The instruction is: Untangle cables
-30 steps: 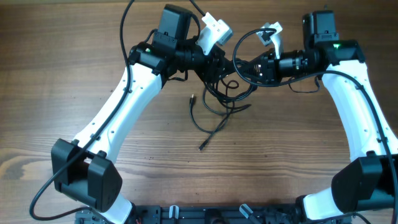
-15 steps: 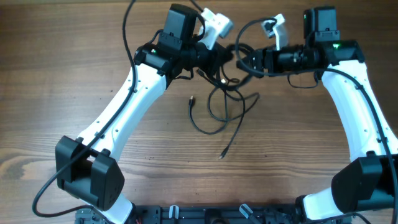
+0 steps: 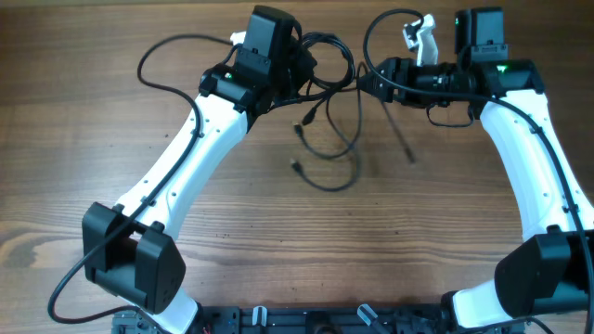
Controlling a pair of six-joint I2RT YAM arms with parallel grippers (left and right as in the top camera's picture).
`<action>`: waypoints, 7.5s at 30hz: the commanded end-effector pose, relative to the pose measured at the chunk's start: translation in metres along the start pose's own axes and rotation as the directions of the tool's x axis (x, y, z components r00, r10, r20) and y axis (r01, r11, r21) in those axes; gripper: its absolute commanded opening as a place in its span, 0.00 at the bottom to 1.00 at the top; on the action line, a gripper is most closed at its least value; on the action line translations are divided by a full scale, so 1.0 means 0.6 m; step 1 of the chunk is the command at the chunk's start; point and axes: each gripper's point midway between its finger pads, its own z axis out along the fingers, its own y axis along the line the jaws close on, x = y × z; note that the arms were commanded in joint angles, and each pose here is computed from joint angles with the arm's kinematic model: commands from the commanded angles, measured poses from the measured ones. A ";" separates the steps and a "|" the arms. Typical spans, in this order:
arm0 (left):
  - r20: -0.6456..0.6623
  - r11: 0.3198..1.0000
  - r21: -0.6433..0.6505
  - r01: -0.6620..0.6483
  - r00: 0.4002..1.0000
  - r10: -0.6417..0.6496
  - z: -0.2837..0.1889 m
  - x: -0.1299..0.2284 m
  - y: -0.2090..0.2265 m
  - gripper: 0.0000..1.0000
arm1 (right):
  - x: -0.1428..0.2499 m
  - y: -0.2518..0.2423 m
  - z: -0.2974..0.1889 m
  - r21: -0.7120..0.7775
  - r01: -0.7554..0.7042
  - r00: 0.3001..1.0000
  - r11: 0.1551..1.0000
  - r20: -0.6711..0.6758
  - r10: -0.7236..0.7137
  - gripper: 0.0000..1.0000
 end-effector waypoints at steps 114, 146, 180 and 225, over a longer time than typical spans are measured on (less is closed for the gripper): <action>-0.013 0.085 0.783 -0.616 0.120 0.993 -0.114 0.227 0.014 0.04 | 0.037 0.021 -0.028 -0.173 0.581 0.810 0.795 0.026 -0.586 0.64; -0.231 0.525 0.549 -0.650 0.486 0.843 -0.059 0.150 -0.012 0.04 | 0.004 0.032 -0.056 -0.024 0.433 0.900 0.901 0.055 -0.431 0.23; -0.230 0.376 0.894 -0.245 0.468 0.853 -0.192 0.164 -0.056 0.04 | 0.009 0.131 -0.043 -0.175 0.813 0.582 0.555 0.232 -0.780 0.23; -0.236 0.374 0.897 -0.237 0.458 0.857 -0.193 0.175 -0.058 0.04 | 0.016 0.104 0.013 -0.164 0.785 0.618 0.597 0.136 -0.774 0.25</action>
